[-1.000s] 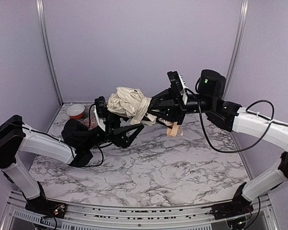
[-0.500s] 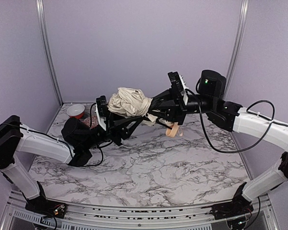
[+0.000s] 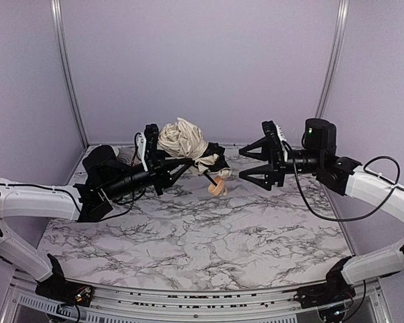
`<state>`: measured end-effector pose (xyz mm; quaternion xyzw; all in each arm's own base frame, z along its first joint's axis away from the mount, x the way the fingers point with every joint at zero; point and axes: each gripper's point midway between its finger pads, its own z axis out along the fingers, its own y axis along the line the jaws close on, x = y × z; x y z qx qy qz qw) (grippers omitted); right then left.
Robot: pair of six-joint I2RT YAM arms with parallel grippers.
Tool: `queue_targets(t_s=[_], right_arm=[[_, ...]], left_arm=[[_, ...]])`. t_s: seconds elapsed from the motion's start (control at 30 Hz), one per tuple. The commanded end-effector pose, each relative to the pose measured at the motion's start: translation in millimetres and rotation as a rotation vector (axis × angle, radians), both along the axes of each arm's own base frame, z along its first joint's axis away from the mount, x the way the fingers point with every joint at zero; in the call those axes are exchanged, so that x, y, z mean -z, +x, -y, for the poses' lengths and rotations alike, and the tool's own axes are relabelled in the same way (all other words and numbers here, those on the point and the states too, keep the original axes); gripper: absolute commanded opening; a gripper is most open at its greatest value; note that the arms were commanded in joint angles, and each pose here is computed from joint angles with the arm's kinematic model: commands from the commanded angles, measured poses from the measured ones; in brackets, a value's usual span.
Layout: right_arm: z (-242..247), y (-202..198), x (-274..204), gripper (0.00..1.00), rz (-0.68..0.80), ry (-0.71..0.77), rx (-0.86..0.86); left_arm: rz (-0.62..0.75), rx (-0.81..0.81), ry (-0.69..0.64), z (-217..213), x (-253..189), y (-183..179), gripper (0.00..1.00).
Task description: Put away the umbrella
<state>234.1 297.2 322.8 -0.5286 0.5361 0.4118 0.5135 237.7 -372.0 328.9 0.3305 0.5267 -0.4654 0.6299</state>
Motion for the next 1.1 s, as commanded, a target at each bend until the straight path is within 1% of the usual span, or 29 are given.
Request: queue_targets(t_s=[0.0, 0.07, 0.13, 0.2, 0.27, 0.4, 0.43, 0.53, 0.6, 0.73, 0.8, 0.93, 1.07], right_arm=[[7.4, 1.4, 9.2, 0.79, -0.018, -0.023, 0.022], [8.5, 8.3, 11.4, 0.78, -0.024, -0.031, 0.057], [12.5, 24.0, 10.6, 0.78, -0.025, -0.038, 0.146], [22.7, 49.6, 12.8, 0.78, -0.043, -0.054, 0.283], [35.4, 71.6, 15.9, 0.78, -0.105, -0.053, 0.385], [62.0, 112.5, 32.4, 0.78, -0.226, -0.064, 0.587], [66.2, 118.8, 39.2, 0.78, -0.247, -0.080, 0.624], [71.7, 129.6, 54.1, 0.78, -0.294, -0.112, 0.684], [73.1, 134.3, 61.4, 0.78, -0.318, -0.127, 0.706], [76.9, 143.1, 76.4, 0.78, -0.351, -0.159, 0.749], [76.5, 145.7, 85.0, 0.78, -0.374, -0.174, 0.757], [78.8, 150.8, 98.6, 0.79, -0.402, -0.204, 0.784], [82.5, 153.9, 105.6, 0.79, -0.405, -0.218, 0.809]], left_arm=[[-0.137, -0.021, 0.269, 13.5, 37.7, 22.6, 0.00], [-0.286, 0.029, 0.367, 20.9, 64.7, 27.3, 0.00], [-0.413, 0.115, 0.365, 27.8, 73.0, 29.0, 0.00], [-0.533, 0.207, 0.361, 37.3, 83.9, 24.6, 0.00], [-0.656, 0.271, 0.382, 47.0, 97.9, 22.8, 0.00], [-0.898, 0.253, 0.502, 60.2, 150.0, 33.9, 0.00], [-0.934, 0.261, 0.508, 63.4, 157.3, 34.5, 0.01], [-1.019, 0.285, 0.517, 71.1, 176.6, 35.3, 0.14], [-1.063, 0.292, 0.526, 74.7, 189.9, 36.9, 0.18], [-1.123, 0.289, 0.548, 78.9, 219.2, 43.8, 0.24], [-1.150, 0.256, 0.556, 76.2, 235.5, 53.9, 0.32], [-1.140, 0.179, 0.590, 67.2, 255.4, 71.7, 0.48], [-1.115, 0.075, 0.668, 50.8, 273.2, 84.5, 0.60]])
